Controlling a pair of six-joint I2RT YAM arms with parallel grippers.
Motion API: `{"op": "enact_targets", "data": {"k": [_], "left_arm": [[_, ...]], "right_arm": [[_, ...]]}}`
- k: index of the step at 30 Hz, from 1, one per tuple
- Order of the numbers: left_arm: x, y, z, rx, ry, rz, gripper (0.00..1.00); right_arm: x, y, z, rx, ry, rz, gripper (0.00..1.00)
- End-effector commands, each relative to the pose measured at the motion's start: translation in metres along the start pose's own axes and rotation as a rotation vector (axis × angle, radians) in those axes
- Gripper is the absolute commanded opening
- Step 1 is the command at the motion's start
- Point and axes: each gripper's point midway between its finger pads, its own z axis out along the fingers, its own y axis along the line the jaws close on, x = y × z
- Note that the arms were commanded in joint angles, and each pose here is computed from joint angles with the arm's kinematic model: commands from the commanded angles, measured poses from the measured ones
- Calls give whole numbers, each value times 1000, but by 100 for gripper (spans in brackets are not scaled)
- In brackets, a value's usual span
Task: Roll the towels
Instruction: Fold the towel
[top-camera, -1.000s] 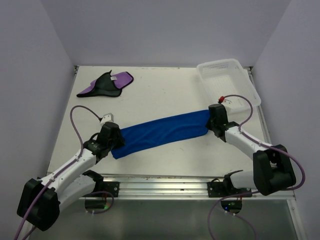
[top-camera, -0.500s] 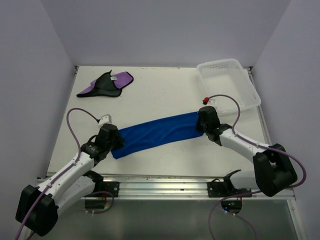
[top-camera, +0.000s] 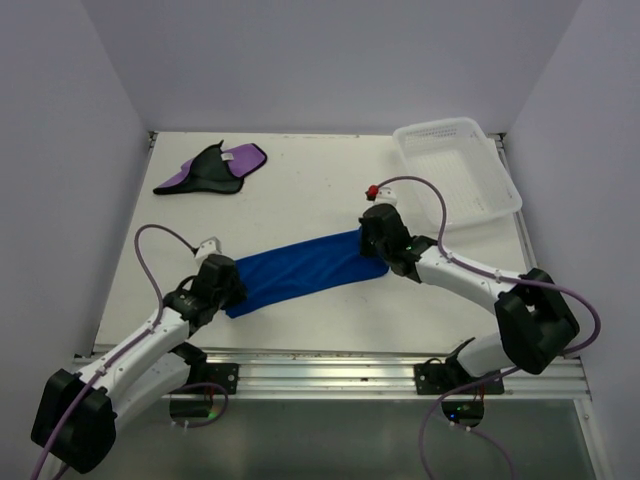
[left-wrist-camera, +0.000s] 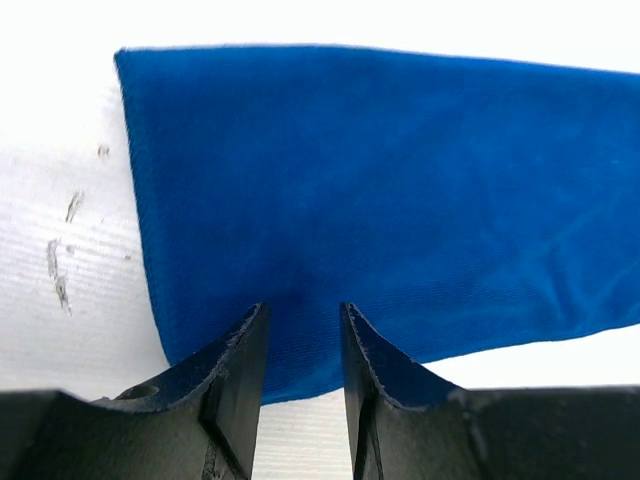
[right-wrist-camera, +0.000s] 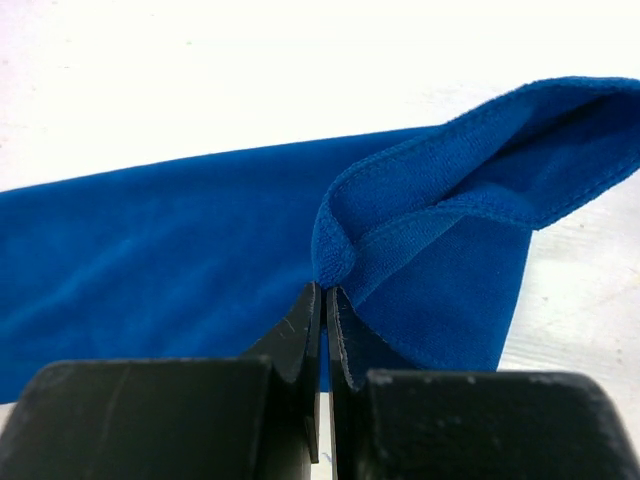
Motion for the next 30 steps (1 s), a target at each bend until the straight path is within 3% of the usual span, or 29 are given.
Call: {"op": "enact_targets", "data": {"k": [1,12,22,30], "left_arm": [[7,3,2,-6,12,-43,38],[9,5,0,-13,17,-62,38],[-45,-30,-40,80,-103,-115,41],[-104,-23,-85,-40,-249,-133,43]], "right_arm": [[-20,22,-4,-41,-38,-9,0],[-36,82,-22,-195,-60,-3,0],[-47,134,-35,-310,-47,-44,0],[-33,169,-38,-376,-10,-98,0]]}}
